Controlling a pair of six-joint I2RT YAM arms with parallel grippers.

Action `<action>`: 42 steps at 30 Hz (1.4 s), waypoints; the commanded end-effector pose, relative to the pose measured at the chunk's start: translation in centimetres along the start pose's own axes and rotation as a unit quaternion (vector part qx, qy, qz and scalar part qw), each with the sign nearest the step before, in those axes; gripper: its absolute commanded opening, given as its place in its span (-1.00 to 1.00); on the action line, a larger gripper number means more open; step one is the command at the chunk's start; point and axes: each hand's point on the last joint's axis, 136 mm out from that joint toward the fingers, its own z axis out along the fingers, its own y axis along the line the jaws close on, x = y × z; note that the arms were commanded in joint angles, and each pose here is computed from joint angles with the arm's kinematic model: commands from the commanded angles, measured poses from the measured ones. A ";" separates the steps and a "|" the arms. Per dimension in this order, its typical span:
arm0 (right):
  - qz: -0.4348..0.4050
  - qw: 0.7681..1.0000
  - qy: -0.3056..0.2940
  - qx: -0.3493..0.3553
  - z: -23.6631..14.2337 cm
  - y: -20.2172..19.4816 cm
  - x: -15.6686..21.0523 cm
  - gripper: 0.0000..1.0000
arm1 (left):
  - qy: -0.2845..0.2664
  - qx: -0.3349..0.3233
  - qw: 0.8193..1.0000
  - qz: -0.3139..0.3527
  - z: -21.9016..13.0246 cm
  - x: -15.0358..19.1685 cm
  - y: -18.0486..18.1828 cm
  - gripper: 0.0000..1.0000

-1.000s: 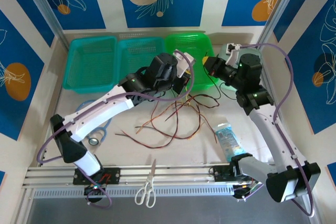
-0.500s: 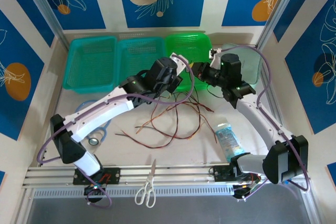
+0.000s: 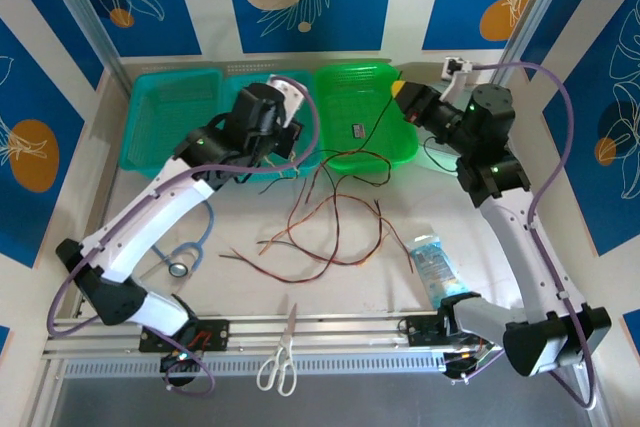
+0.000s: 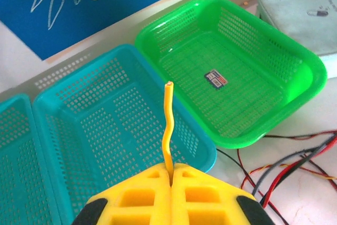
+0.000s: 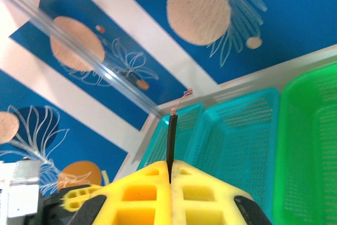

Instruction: Untangle the cables

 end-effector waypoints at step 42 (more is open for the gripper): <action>-0.423 0.861 0.169 -0.225 1.0 5.2 15.0 0.63 | -0.036 0.128 0.990 -0.042 -5.5 -7.5 -0.3 -1.00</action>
